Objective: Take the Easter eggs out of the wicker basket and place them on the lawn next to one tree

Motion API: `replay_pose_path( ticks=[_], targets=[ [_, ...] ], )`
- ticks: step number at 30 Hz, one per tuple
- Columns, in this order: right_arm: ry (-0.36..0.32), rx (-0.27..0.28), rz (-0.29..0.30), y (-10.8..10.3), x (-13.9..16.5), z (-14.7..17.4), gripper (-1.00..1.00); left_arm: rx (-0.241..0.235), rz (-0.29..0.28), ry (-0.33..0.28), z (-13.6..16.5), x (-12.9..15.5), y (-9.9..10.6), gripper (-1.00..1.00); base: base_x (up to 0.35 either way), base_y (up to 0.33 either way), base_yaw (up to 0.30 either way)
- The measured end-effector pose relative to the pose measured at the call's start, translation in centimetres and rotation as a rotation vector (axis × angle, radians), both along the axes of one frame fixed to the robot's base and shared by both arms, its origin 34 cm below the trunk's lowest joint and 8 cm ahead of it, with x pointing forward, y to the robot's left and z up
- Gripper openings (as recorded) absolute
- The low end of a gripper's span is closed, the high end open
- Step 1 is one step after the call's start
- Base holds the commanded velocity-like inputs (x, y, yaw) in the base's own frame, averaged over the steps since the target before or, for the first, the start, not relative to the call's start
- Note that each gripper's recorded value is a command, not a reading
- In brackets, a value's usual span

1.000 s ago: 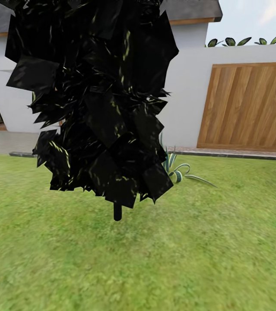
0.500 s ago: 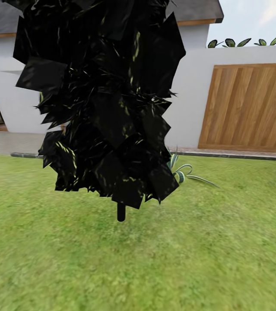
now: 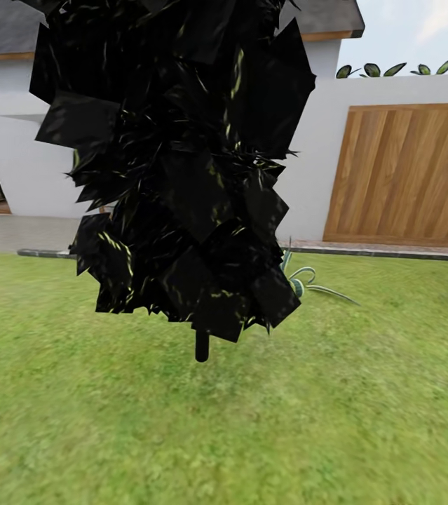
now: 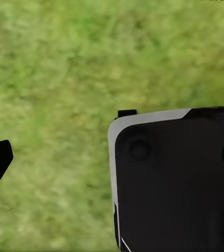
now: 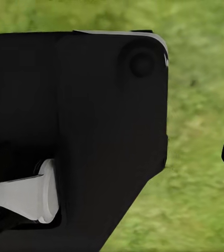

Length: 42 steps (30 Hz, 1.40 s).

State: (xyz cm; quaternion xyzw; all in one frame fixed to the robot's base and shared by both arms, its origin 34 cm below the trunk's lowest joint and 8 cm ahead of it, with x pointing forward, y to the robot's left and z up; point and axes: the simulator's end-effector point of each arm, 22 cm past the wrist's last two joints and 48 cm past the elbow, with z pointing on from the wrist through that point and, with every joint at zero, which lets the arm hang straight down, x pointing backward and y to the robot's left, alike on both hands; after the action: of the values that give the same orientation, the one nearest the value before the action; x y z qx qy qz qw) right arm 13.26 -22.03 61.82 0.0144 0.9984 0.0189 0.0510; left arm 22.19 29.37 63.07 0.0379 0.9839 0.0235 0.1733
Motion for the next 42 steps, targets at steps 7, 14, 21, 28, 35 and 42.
replay_pose_path(
  ticks=[7, 14, 21, 28, 35, 42],
  targets=[
    [-0.006, -0.001, 0.000, -0.07, 0.23, 0.01, 1.00, -0.001, -0.001, -0.006, 0.06, 0.22, -0.02, 1.00, 0.017, 0.051, -0.158],
    [-0.013, -0.001, 0.000, -0.08, 0.49, 0.03, 1.00, -0.001, 0.000, -0.012, 0.13, 0.46, -0.01, 1.00, 0.002, 0.150, -0.136],
    [-0.015, 0.000, 0.000, 0.01, 0.53, 0.04, 1.00, 0.000, 0.001, -0.014, 0.16, 0.50, 0.01, 1.00, 0.024, 0.088, -0.027],
    [-0.015, 0.000, 0.000, 0.01, 0.56, 0.03, 1.00, 0.000, 0.001, -0.014, 0.16, 0.51, 0.02, 1.00, 0.060, 0.139, -0.003],
    [-0.016, 0.000, 0.000, 0.04, 0.59, 0.04, 1.00, 0.000, 0.001, -0.015, 0.17, 0.55, 0.02, 1.00, 0.043, 0.161, -0.034],
    [-0.017, 0.003, 0.001, 0.20, 0.62, 0.05, 1.00, 0.000, 0.001, -0.015, 0.17, 0.57, 0.03, 1.00, 0.008, 0.092, -0.015]
  ],
)
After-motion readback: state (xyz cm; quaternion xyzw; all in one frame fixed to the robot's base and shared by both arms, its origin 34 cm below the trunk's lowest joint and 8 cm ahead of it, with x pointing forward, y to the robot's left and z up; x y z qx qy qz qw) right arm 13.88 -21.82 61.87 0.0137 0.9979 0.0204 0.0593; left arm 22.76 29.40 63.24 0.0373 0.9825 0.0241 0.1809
